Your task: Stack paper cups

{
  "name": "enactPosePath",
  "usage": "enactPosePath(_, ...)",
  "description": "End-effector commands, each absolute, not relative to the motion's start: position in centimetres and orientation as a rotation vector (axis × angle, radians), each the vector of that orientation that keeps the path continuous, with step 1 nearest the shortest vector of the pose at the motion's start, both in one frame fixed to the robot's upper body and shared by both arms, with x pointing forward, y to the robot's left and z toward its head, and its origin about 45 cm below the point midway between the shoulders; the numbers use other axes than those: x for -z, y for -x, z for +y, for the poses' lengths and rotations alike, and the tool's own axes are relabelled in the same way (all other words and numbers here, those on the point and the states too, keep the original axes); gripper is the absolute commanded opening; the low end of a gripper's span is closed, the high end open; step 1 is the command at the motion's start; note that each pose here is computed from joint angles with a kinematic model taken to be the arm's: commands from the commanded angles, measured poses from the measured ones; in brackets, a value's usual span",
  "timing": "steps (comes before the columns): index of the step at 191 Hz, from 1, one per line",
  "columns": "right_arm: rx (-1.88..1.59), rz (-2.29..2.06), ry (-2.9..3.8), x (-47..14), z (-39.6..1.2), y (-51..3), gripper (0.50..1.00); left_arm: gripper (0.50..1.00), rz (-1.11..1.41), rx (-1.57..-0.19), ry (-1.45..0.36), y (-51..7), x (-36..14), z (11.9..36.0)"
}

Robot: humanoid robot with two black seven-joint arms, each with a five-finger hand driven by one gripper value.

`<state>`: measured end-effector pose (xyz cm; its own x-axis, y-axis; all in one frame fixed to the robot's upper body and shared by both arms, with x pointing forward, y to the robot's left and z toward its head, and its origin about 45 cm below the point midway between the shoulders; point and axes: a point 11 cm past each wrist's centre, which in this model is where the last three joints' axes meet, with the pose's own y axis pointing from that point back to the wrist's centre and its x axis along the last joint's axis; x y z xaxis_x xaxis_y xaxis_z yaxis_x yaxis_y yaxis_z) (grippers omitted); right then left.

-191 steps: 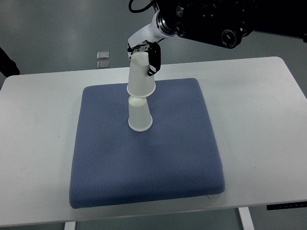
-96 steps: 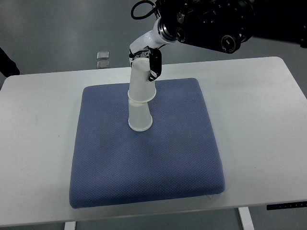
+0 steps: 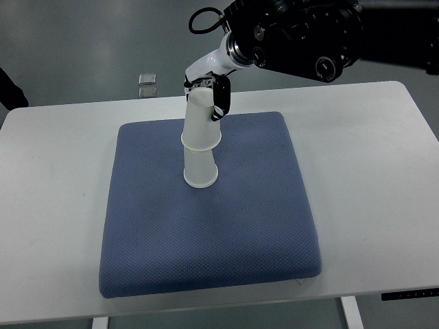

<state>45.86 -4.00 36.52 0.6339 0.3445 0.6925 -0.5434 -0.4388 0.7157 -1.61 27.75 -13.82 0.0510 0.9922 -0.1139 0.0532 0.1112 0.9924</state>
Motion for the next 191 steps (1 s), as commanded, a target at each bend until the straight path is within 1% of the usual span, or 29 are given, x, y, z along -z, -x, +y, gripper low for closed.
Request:
enactPosePath(1,-1.016,-0.173,-1.764,-36.4,-4.0,-45.9,0.699,1.0,1.257,-1.063,-1.188,1.6,13.8,27.8)
enactPosePath(106,-1.003,-0.181,-1.772,-35.2,-4.3,-46.0,0.707,1.0,1.257,-1.062,-1.186,1.6,13.8,27.7)
enactPosePath(111,-1.002,-0.18,-1.772,-35.2,-4.3,-46.0,0.713,1.0,1.257,-1.063,-1.188,1.6,13.8,27.8)
enactPosePath(114,-1.001,-0.178,-1.772,-35.2,-4.3,-46.0,0.735,1.0,1.257,-1.064,-1.189,1.6,13.8,27.8)
enactPosePath(120,-1.0,-0.177,-1.772,-35.2,-4.3,-45.9,0.746,1.0,1.258,-1.064,-1.187,1.6,13.8,27.8)
enactPosePath(191,-1.003,-0.171,-1.765,-34.8,-4.4,-45.9,0.752,1.0,1.257,-1.063,-1.188,1.6,13.8,27.8)
